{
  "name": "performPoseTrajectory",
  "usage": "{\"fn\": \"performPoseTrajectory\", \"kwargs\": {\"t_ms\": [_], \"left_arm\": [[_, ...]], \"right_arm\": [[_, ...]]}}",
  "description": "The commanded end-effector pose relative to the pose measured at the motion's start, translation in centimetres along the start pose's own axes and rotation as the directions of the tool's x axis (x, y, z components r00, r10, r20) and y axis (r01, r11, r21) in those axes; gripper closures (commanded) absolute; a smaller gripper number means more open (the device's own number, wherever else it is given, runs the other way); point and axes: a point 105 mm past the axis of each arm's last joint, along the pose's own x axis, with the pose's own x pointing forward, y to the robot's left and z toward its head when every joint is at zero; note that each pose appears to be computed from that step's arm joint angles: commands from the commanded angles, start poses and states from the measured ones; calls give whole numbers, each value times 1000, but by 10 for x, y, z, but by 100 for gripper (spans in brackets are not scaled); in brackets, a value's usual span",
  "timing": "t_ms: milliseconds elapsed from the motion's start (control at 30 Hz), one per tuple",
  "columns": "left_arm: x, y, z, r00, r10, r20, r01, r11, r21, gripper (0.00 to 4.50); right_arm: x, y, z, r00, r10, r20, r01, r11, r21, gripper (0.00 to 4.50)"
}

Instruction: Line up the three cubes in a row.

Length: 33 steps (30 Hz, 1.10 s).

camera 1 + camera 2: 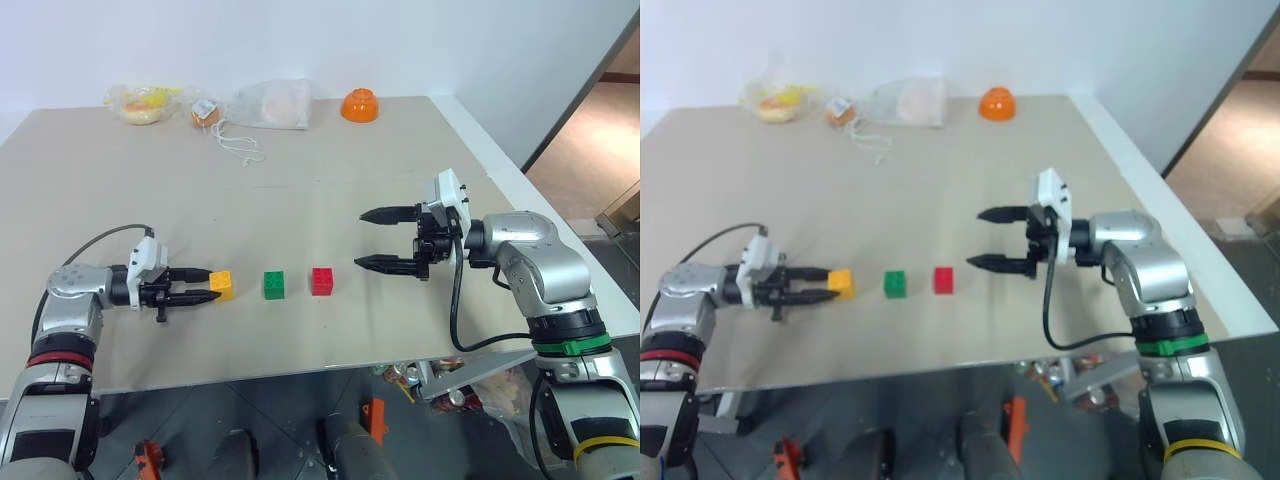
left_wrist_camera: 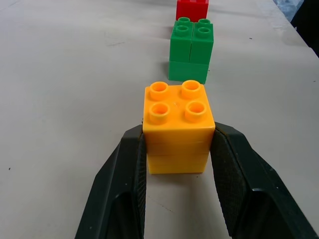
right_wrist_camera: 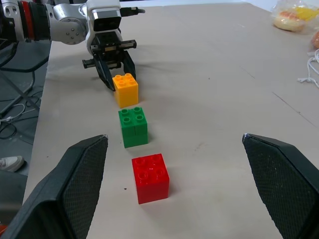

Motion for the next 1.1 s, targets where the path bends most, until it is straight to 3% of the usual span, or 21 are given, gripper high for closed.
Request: {"fn": "performPoseTrajectory", "kwargs": {"t_ms": [33, 300, 1100], "left_arm": [[4, 2, 2, 1000, -14, -10, 14, 999, 31, 323], [13, 5, 15, 999, -33, 42, 30, 998, 60, 323], [1, 3, 12, 999, -15, 35, 14, 999, 52, 323]], "right_arm": [[-6, -1, 13, 1000, -19, 23, 20, 999, -49, 0], [-6, -2, 13, 1000, -13, 15, 14, 999, -50, 0], [-6, -3, 13, 1000, -3, 3, 3, 998, -56, 0]]}}
